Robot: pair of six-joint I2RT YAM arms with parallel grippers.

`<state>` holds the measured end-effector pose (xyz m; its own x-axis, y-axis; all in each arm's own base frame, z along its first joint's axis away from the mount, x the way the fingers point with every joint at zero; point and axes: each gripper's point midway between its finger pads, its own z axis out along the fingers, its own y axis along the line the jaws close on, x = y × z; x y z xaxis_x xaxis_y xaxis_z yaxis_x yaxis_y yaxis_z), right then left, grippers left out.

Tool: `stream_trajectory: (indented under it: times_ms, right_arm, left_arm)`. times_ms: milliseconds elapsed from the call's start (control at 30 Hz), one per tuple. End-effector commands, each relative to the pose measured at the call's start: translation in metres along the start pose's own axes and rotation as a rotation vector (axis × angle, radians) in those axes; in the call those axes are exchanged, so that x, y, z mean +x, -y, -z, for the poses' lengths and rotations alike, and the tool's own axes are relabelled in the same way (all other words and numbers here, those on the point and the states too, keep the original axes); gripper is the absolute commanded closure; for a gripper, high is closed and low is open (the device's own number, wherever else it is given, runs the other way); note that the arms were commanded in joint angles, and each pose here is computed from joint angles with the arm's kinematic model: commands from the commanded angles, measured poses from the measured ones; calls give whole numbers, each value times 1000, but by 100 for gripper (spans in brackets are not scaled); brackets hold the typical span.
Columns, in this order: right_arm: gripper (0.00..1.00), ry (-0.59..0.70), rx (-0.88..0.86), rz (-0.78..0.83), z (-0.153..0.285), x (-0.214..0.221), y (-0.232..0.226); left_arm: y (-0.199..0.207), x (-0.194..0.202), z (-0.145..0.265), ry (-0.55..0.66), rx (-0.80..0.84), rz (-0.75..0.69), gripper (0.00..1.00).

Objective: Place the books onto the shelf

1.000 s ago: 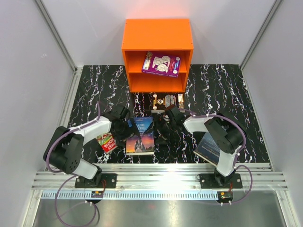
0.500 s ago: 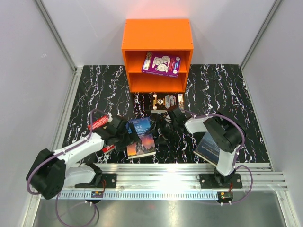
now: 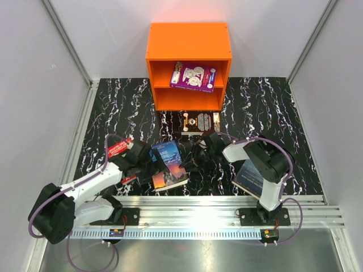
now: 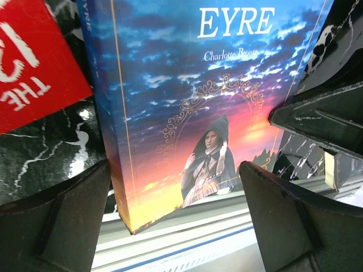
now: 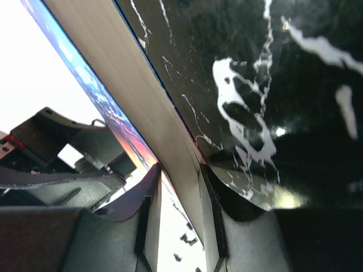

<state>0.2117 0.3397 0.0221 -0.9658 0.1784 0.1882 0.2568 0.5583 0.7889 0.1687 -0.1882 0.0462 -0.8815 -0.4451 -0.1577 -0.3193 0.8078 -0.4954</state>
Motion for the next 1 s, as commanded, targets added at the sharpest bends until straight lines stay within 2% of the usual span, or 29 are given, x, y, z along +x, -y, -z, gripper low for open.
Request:
stream_trajectory:
  times_ms: [0, 100, 167, 300, 433, 467, 567, 700, 900, 967]
  right_arm:
    - [100, -49, 150, 1, -10, 36, 17]
    - [100, -37, 101, 55, 0, 38, -12]
    - [100, -16, 59, 100, 11, 37, -36]
    - [100, 8, 16, 117, 34, 43, -67]
    - [100, 48, -36, 138, 57, 47, -99]
    - [100, 54, -48, 135, 60, 47, -103]
    - [100, 59, -81, 107, 67, 50, -112]
    - [100, 75, -128, 72, 73, 47, -122]
    - [100, 83, -158, 38, 73, 40, -135]
    - [100, 91, -160, 43, 76, 38, -141]
  left_arm:
    - [154, -7, 60, -18, 651, -58, 7]
    - [154, -10, 63, -3, 623, -92, 6]
    - [146, -15, 66, 25, 552, -114, 1]
    - [126, -24, 81, 81, 549, -77, 1]
    - [89, -33, 77, 127, 531, 9, 1]
    - [75, -27, 67, 107, 512, 45, 1]
    - [68, -22, 62, 103, 558, 107, 1]
    - [41, -7, 36, 68, 555, 193, 1]
    - [31, -1, 26, 57, 656, 329, 1]
    - [22, 3, 20, 52, 643, 349, 1]
